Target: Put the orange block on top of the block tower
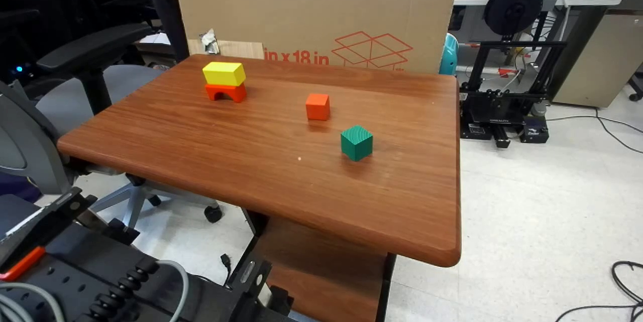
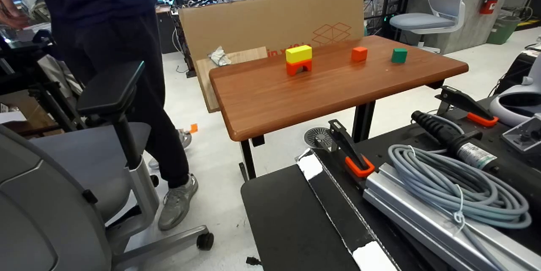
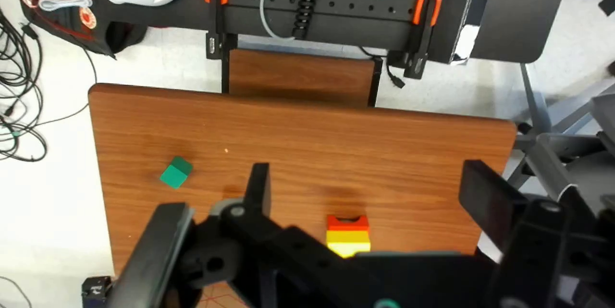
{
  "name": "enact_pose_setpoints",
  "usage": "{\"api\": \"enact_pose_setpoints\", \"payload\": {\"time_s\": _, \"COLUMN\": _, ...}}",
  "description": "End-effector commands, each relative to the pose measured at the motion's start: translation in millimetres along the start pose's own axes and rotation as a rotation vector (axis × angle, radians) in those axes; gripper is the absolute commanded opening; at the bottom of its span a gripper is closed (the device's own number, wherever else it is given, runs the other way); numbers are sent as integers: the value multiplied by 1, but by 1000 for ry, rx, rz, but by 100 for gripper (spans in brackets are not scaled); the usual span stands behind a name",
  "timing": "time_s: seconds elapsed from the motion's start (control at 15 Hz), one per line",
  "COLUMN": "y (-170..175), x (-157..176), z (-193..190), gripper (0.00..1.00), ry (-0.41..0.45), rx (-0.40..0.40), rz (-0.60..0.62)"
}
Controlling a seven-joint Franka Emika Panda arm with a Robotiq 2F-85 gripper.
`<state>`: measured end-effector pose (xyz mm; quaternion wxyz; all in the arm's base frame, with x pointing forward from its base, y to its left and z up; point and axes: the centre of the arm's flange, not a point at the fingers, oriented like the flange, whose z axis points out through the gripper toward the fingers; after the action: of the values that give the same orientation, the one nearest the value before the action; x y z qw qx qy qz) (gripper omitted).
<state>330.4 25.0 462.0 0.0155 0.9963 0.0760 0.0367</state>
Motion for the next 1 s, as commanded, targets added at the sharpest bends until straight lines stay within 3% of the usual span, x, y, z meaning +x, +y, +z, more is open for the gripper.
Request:
{"api": "enact_pose_setpoints", "payload": {"time_s": 0.0, "y": 59, "x": 41, "z": 9, "gripper": 100, "ry": 20, "rx": 32, "rz": 44}}
{"api": "enact_pose_setpoints", "payload": {"time_s": 0.33, "y": 118, "x": 76, "z": 41, "gripper": 100, "ry": 60, "rx": 58, "rz": 91}}
{"api": "enact_pose_setpoints", "payload": {"time_s": 0.93, "y": 139, "x": 150, "z": 117, "gripper": 100, "ry": 108, "rx": 12, "rz": 76}}
